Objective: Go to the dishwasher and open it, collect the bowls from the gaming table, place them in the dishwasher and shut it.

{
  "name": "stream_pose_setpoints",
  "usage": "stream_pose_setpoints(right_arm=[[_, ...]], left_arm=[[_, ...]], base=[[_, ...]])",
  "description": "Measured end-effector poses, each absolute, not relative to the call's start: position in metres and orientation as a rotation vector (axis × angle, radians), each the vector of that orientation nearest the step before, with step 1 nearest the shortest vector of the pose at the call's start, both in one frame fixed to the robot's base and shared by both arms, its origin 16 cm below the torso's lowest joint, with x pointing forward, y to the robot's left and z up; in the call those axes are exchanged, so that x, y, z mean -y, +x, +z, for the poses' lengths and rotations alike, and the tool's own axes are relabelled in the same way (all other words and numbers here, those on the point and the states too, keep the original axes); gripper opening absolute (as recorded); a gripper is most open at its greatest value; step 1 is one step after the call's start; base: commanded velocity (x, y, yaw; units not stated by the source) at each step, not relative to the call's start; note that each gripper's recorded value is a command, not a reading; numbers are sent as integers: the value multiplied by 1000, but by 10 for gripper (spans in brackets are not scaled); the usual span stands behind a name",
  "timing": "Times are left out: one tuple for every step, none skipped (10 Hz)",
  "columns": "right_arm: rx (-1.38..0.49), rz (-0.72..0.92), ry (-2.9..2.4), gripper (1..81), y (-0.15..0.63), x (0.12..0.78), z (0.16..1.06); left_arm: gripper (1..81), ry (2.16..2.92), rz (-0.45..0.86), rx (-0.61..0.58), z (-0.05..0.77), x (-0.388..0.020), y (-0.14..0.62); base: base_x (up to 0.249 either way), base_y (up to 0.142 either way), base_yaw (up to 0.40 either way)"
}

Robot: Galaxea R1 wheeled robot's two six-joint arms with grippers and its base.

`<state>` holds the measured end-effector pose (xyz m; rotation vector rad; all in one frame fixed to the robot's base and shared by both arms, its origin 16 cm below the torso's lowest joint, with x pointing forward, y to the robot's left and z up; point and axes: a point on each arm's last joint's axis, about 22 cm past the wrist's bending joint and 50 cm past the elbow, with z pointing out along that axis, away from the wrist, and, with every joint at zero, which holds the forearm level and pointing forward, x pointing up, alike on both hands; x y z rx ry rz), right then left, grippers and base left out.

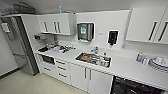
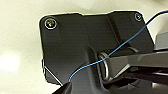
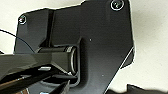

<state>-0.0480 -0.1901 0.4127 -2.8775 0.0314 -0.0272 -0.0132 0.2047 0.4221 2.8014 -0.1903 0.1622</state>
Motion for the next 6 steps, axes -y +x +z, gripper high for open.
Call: stream_pose_setpoints(right_arm=[[-30, -28, -2876, 811, -48, 189, 413], [-28, -29, -2873, 811, -48, 186, 413], [-28, -27, -2868, 811, -49, 182, 413], [-28, -27, -2868, 811, -49, 182, 413], [-29, -24, -2873, 811, -51, 187, 413], [-29, -16, -2881, 811, -56, 193, 412]], left_arm=[[811, 2799, 165, 193, 422, -203, -13], [811, 2799, 163, 194, 422, -203, -13], [811, 2799, 163, 194, 422, -203, -13], [811, 2797, 162, 195, 422, -200, -14], [811, 2793, 162, 194, 422, -197, -13], [811, 2790, 160, 194, 422, -194, -14]], base=[[0, 0, 381], [0, 0, 380], [0, 0, 380], [0, 0, 380], [0, 0, 380], [0, 0, 380]])
